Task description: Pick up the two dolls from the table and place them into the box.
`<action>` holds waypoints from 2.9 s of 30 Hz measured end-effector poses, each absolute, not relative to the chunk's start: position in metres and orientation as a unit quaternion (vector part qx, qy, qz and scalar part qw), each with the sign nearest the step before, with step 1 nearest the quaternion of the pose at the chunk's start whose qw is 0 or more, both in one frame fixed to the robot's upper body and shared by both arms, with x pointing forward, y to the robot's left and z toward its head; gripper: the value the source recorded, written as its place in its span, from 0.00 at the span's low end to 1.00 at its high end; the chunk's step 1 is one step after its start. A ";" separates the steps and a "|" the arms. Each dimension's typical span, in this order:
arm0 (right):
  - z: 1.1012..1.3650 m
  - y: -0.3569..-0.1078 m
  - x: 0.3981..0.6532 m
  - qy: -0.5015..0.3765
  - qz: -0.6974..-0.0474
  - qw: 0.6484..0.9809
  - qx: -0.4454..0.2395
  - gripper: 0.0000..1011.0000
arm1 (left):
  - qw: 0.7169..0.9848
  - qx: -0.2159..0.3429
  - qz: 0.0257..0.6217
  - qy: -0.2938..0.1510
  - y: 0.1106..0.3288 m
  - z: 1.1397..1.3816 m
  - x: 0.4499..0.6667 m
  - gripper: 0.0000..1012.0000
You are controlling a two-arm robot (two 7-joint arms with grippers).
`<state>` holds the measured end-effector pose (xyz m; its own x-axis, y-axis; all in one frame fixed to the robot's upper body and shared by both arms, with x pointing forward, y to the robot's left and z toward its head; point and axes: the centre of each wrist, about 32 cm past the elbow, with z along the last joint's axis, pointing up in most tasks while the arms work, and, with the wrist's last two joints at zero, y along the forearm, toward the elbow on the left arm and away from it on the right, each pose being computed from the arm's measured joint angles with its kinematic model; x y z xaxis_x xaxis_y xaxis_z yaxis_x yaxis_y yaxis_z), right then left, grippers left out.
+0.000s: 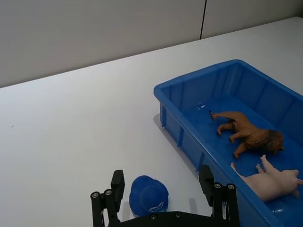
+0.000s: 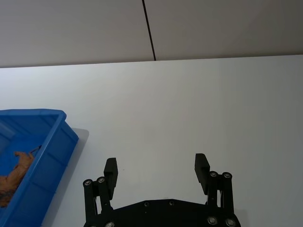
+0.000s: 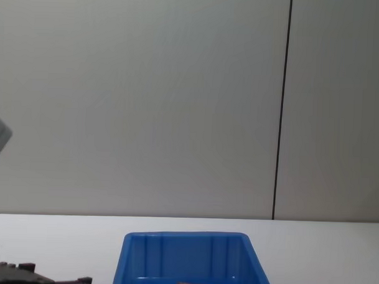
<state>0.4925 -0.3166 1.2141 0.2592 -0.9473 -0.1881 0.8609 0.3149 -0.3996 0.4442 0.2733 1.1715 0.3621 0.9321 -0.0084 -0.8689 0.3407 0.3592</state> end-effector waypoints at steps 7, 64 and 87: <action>1.214 -0.317 0.492 0.200 -0.576 0.785 -0.109 0.99 | 0.809 0.165 0.553 0.116 0.277 1.165 0.449 0.99; 1.214 -0.317 0.492 0.200 -0.576 0.785 -0.109 0.99 | 0.810 0.211 0.527 0.148 0.285 1.143 0.490 0.75; 1.214 -0.317 0.492 0.200 -0.576 0.785 -0.109 0.99 | 0.805 0.203 0.542 0.130 0.286 1.150 0.489 0.47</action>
<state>0.4923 -0.3173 1.2141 0.2559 -0.9482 -0.1883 0.8613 0.3121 -0.4009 0.4888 0.2855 1.1504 0.3789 0.9254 0.0099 -0.8197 0.3307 0.4677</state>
